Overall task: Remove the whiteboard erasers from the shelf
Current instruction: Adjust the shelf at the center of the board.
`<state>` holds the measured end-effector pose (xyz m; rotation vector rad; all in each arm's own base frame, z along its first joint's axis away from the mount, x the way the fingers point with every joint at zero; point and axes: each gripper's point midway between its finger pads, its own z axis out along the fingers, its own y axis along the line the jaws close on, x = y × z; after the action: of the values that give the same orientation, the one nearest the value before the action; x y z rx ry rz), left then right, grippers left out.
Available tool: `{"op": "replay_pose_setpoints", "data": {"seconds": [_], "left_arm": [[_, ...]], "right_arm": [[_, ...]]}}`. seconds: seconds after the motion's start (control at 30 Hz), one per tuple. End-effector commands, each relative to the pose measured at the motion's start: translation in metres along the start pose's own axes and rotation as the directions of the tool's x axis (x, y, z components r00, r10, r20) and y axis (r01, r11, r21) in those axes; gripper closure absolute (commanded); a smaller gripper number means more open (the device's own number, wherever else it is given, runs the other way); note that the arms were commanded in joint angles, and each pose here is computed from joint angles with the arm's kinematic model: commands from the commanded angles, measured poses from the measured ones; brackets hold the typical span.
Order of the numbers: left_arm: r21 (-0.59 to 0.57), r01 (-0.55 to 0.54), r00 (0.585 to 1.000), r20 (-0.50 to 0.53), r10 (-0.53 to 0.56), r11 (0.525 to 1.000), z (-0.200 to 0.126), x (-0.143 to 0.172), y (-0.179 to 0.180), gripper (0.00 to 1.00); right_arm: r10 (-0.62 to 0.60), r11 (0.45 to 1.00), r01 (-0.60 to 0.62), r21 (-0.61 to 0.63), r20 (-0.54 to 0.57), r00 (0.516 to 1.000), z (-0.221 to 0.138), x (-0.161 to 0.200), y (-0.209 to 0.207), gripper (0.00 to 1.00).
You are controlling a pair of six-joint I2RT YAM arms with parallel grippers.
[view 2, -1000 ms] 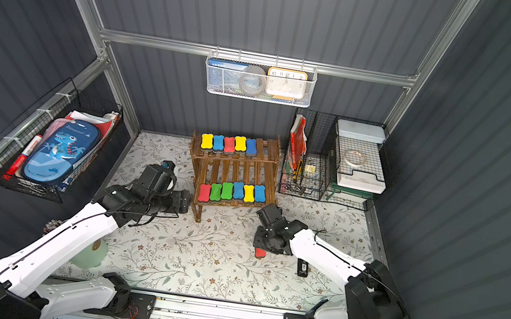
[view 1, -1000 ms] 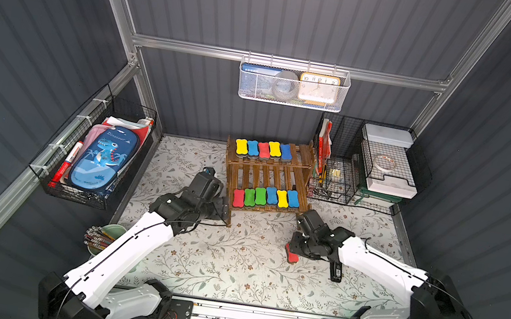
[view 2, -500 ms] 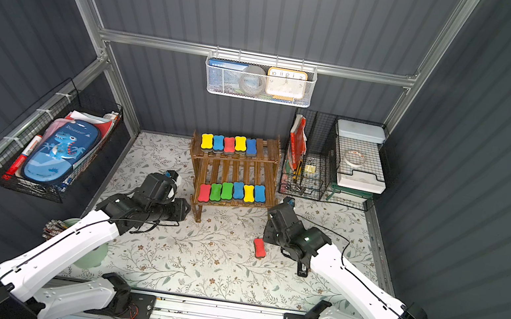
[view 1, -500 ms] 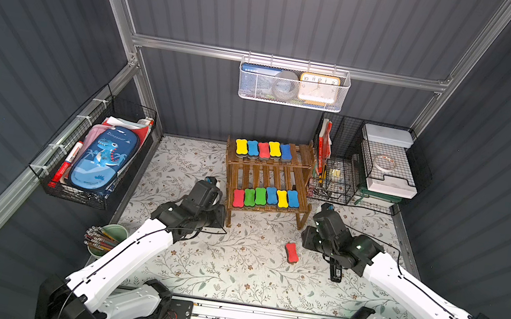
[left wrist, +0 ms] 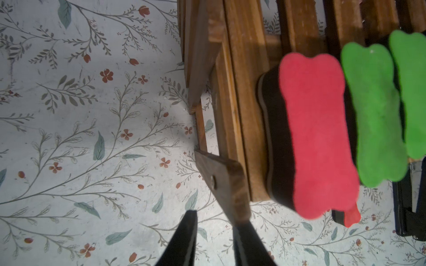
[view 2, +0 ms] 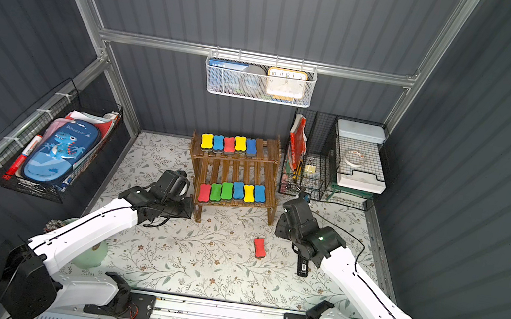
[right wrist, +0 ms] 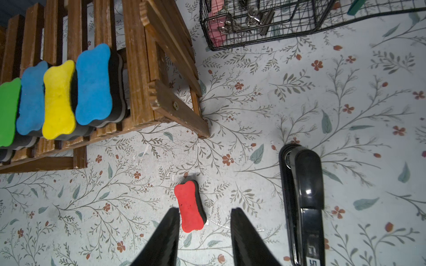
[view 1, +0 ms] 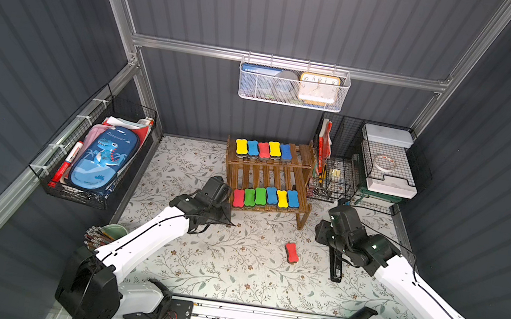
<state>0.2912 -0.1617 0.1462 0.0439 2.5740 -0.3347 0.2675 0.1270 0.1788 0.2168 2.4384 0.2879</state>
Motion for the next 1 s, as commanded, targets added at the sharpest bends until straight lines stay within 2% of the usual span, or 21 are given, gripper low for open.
{"op": "replay_pose_setpoints", "data": {"seconds": [0.0,0.43,0.53,0.63,0.8,0.97], "left_arm": [[-0.024,0.016,0.999,0.041,-0.015,1.0,0.001,-0.018,0.003,0.69],[-0.043,0.036,0.999,0.042,-0.034,0.998,0.009,-0.035,0.011,0.7],[-0.039,0.054,0.997,0.054,-0.052,0.998,-0.004,-0.033,0.012,0.59],[-0.039,0.064,0.99,0.125,-0.058,0.997,-0.028,-0.041,0.015,0.38],[-0.007,0.055,0.984,0.173,-0.053,0.998,-0.062,-0.049,0.01,0.02],[0.007,0.053,0.982,0.182,-0.053,0.999,-0.074,-0.046,0.01,0.01]], "right_arm": [[-0.009,1.0,0.009,-0.004,0.015,1.0,-0.006,-0.011,0.002,0.59],[0.007,1.0,-0.007,-0.028,0.009,1.0,-0.004,-0.022,0.004,0.58],[-0.008,0.997,0.01,-0.079,0.017,1.0,-0.014,-0.034,0.018,0.52],[-0.031,0.989,0.039,-0.142,0.052,0.998,-0.03,-0.057,0.038,0.49],[-0.074,0.963,0.097,-0.253,0.099,0.992,-0.043,-0.105,0.087,0.46],[-0.083,0.939,0.127,-0.32,0.149,0.985,-0.038,-0.16,0.138,0.45]]}}
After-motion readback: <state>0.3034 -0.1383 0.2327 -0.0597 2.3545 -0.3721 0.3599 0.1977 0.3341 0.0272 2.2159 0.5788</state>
